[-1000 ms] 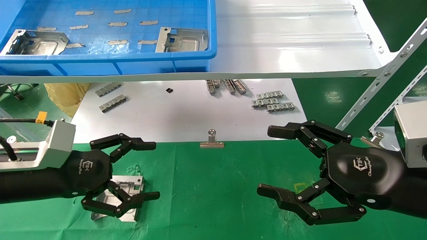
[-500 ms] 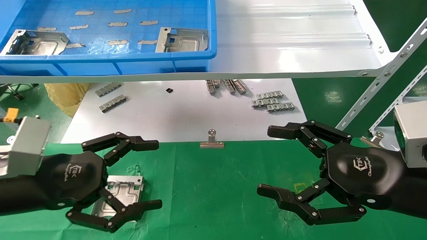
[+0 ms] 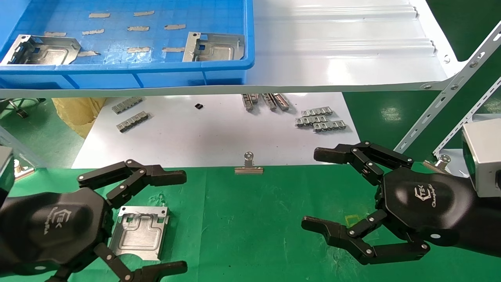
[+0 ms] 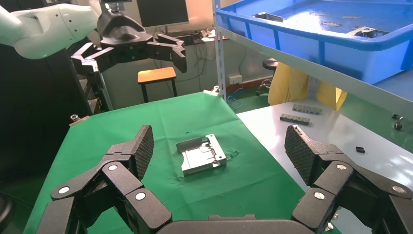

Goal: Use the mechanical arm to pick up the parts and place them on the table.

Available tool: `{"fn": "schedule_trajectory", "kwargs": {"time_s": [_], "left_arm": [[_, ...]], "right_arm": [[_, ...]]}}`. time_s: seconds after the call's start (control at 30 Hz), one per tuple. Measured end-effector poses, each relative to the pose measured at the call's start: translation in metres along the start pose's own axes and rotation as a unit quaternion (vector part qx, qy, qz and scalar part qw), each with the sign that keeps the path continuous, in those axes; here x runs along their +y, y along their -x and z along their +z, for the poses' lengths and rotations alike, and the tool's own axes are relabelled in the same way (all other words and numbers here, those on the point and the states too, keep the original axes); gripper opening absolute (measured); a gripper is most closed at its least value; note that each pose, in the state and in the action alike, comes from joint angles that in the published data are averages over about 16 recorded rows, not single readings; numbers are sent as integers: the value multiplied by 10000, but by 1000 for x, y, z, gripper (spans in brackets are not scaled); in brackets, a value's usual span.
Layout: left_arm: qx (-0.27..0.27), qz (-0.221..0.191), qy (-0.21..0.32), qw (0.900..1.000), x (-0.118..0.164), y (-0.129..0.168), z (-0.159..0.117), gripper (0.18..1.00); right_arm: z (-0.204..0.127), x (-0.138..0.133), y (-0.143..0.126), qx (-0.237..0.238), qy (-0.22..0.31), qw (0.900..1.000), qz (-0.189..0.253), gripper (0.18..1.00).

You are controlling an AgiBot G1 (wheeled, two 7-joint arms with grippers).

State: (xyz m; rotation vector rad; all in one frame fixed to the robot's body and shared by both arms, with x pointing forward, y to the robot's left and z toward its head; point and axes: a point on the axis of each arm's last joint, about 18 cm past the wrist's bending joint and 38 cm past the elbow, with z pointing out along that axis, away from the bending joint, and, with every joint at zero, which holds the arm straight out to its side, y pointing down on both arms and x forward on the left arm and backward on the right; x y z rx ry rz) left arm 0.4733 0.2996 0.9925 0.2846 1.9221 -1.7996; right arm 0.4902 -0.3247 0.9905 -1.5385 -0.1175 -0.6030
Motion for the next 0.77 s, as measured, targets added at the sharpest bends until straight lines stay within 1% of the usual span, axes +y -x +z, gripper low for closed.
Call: {"fn": "schedule_trajectory", "kwargs": {"time_s": [0.77], "left_arm": [[-7, -11, -1, 10000, 0, 0, 0, 1001]], "right_arm": [[0, 0, 0, 1, 0, 10000, 1, 1001]]}}
